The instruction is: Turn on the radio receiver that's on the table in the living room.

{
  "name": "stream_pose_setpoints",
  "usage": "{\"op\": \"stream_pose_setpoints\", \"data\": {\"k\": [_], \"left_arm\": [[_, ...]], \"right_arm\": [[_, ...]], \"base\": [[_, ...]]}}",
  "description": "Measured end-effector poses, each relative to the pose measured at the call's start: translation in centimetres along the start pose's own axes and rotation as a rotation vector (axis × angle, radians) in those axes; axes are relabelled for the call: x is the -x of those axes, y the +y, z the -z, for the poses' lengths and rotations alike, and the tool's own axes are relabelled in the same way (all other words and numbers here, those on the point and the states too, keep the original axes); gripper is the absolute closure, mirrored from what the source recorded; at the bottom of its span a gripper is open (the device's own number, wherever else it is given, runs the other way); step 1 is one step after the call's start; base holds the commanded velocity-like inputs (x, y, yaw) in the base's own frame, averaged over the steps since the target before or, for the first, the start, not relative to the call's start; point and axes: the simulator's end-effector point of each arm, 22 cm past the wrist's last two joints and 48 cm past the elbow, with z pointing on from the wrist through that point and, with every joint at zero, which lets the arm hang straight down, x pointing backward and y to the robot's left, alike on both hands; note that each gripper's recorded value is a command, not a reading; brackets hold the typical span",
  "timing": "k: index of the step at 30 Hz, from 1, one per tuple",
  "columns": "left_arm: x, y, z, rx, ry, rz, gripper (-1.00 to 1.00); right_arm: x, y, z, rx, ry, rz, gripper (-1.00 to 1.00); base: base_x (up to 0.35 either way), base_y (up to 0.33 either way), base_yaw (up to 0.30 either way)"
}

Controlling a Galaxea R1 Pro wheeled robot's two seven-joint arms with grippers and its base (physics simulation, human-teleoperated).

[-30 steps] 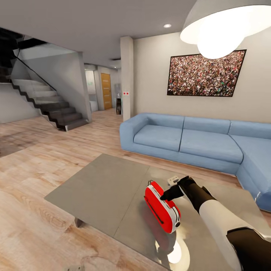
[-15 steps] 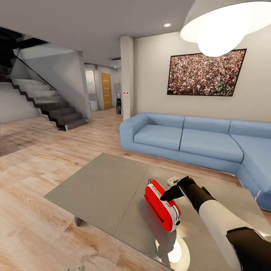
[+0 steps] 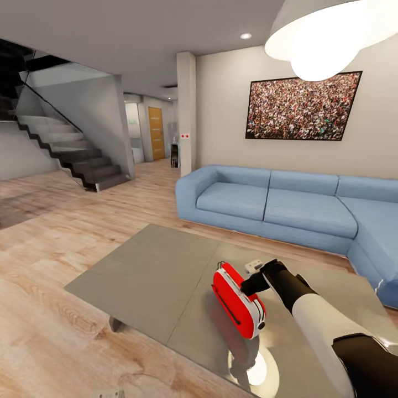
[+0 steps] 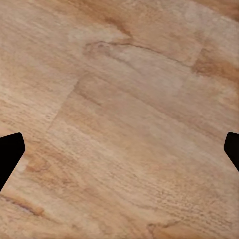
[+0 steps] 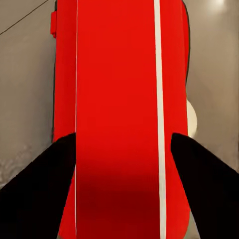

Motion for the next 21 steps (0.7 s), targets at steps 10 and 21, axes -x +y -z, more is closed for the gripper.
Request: {"op": "stream_pose_setpoints", "data": {"k": [10,21], "left_arm": [[0.01,0.08,0.00,0.002,0.000,-0.002,-1.00],[0.05,0.55,0.00,0.008,-0.001,-0.005,-1.00]], "right_arm": [[-0.06,0.02,-0.03,0.001,0.001,-0.002,1.00],[0.47,-0.04,-0.07,-0.002,-0.025,0.019,1.00]], "base": [[0.000,0.000,0.000],[0.000,0.000,0.000]]}}
